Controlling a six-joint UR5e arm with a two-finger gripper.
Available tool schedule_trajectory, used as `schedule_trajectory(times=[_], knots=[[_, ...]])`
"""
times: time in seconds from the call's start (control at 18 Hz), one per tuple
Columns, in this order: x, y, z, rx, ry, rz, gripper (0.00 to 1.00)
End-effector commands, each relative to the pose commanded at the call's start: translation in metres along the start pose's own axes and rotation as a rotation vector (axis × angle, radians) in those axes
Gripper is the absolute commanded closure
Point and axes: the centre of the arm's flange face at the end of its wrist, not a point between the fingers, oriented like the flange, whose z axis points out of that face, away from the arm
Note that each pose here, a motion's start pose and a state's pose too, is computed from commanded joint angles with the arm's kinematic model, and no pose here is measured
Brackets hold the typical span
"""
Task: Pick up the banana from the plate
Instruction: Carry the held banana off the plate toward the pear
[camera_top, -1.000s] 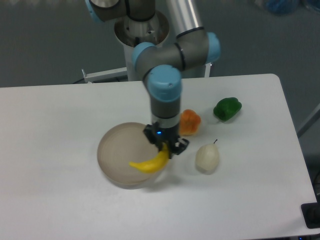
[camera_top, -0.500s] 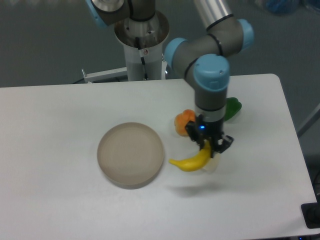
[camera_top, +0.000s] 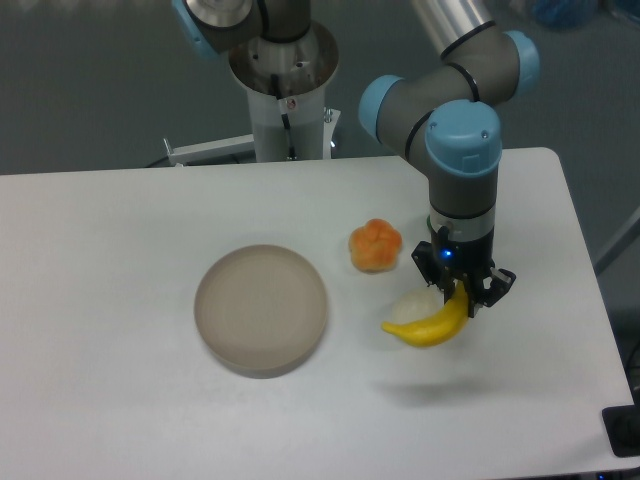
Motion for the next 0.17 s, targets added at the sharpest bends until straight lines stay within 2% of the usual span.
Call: schedule_trajectory(times=[0.17], knots=[[-0.0021,0.0002,-0.0017,0.001,-0.004,-0.003,0.68]])
